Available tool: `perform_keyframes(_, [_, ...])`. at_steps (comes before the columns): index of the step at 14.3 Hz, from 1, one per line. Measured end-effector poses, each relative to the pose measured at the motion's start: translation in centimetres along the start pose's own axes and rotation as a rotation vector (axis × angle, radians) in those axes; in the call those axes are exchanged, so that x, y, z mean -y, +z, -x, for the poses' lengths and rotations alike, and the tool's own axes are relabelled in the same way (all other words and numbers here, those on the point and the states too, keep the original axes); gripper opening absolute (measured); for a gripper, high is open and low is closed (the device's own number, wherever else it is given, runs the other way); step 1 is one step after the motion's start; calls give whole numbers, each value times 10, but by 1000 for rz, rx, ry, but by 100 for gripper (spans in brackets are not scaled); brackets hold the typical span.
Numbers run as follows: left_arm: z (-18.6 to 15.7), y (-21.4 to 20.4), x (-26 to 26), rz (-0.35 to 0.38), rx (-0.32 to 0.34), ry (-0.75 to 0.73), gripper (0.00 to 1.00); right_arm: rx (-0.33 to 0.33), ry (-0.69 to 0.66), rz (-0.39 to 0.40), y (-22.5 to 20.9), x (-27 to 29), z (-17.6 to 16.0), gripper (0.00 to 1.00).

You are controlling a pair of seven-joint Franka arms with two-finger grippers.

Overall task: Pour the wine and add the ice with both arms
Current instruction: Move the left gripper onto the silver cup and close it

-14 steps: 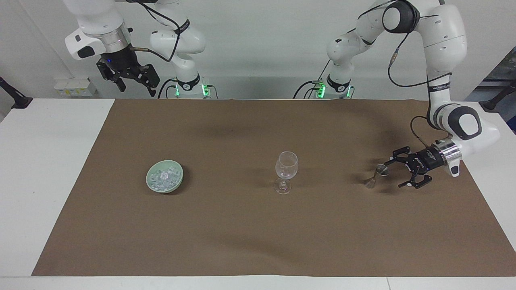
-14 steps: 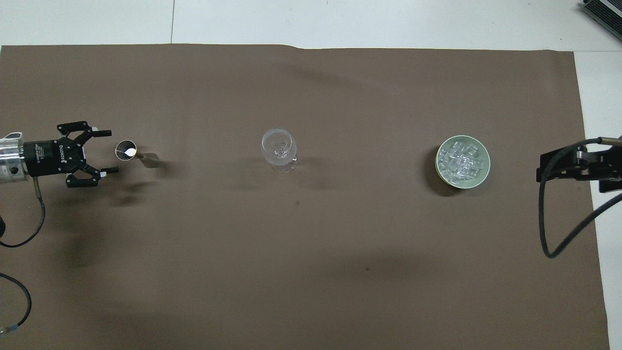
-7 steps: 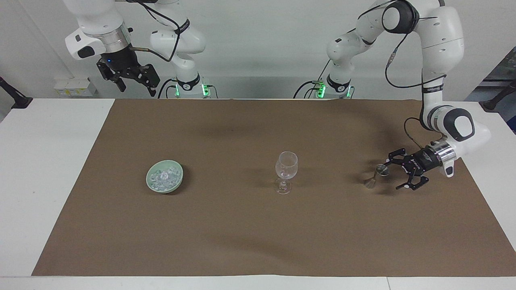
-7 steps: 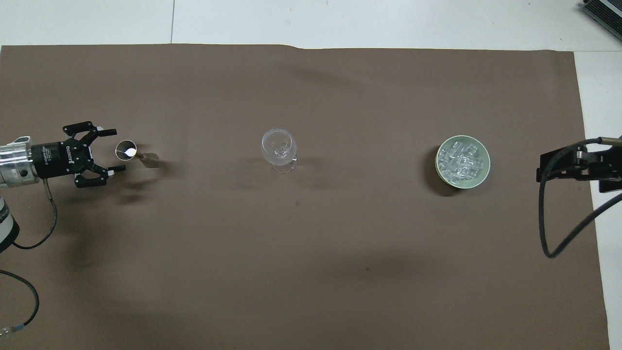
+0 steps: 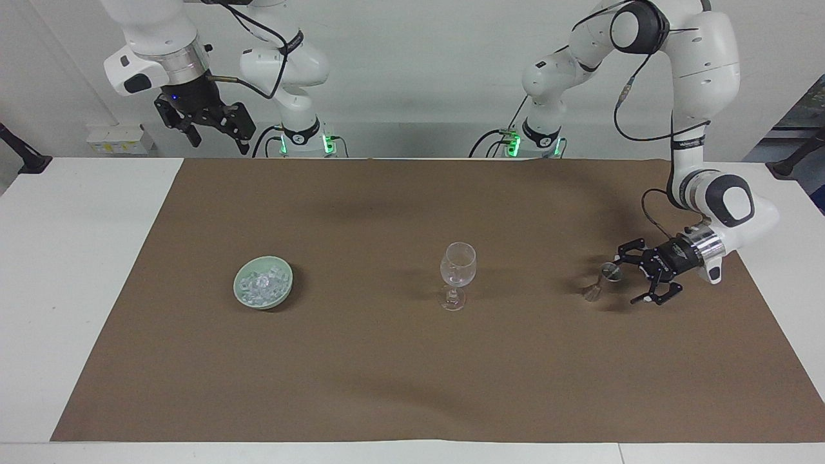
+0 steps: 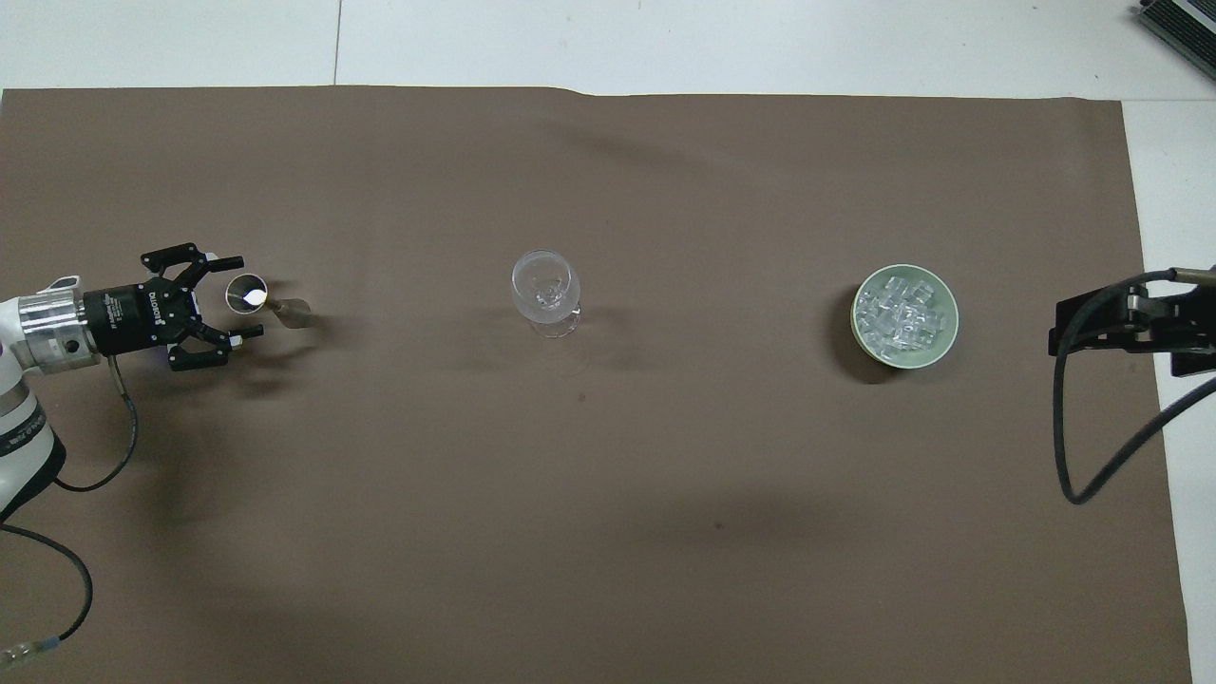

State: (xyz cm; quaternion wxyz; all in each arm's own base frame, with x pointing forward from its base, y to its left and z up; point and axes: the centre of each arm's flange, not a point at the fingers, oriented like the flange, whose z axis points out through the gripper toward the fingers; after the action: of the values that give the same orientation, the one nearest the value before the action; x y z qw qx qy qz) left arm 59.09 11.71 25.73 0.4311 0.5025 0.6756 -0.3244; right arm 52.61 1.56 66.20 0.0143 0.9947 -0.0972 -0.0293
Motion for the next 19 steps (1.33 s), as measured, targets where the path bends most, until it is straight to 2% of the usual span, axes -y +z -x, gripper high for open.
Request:
perform_keyframes(9, [5,15,7,21,47,26,100,0,0,0,0,0,0,100])
perform_keyframes(19, [6,28,10,23,31,41,100,0,0,0,0,0,0,100])
